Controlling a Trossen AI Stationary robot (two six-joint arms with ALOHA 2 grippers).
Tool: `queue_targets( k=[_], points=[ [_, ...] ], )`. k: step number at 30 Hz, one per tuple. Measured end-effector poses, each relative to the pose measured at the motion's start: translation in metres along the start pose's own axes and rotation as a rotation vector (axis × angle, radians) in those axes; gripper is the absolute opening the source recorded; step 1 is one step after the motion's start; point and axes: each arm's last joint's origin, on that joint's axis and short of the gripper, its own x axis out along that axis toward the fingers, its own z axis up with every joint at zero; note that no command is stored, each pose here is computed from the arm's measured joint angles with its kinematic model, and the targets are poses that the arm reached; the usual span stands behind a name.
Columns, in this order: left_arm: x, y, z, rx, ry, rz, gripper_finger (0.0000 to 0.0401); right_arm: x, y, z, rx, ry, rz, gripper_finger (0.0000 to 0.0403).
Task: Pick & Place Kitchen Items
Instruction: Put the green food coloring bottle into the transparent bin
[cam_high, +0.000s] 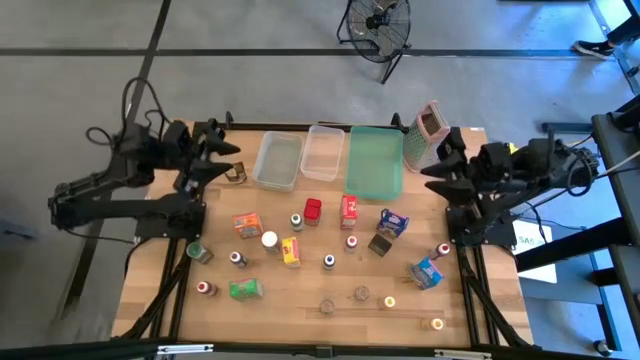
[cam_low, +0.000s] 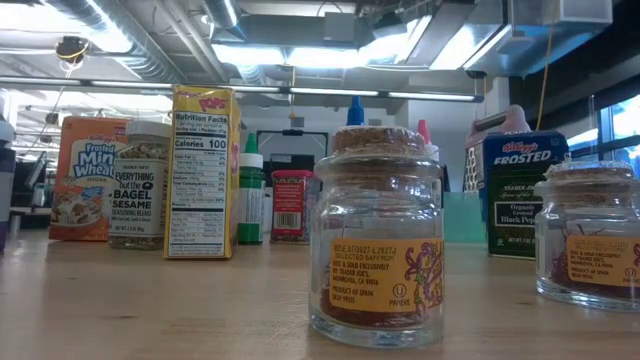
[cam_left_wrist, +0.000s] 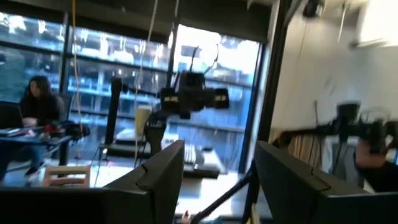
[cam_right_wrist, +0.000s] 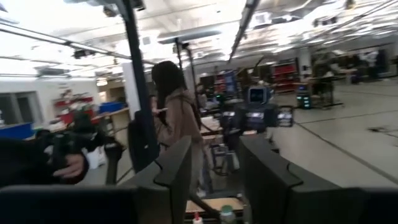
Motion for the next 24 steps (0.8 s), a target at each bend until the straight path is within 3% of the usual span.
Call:
queue_targets(
  k=[11,17,24],
  points=[
    [0.054,0.004,0.051,0.111,0.334,0.01,0.0194,-0.006,0.003,0.003,-0.008,0.018,0.13,0.0133],
    [0.069,-0.005,0.053,0.211,0.494,-0.066,0.0194,-0.009,0.002,-0.005,-0.022,0.107,0.125,0.0133],
    [0.062,-0.005,0.041,0.227,0.704,0.118,0.0194,-0.01,0.0,-0.013,-0.013,0.194,0.112,0.0133]
  ],
)
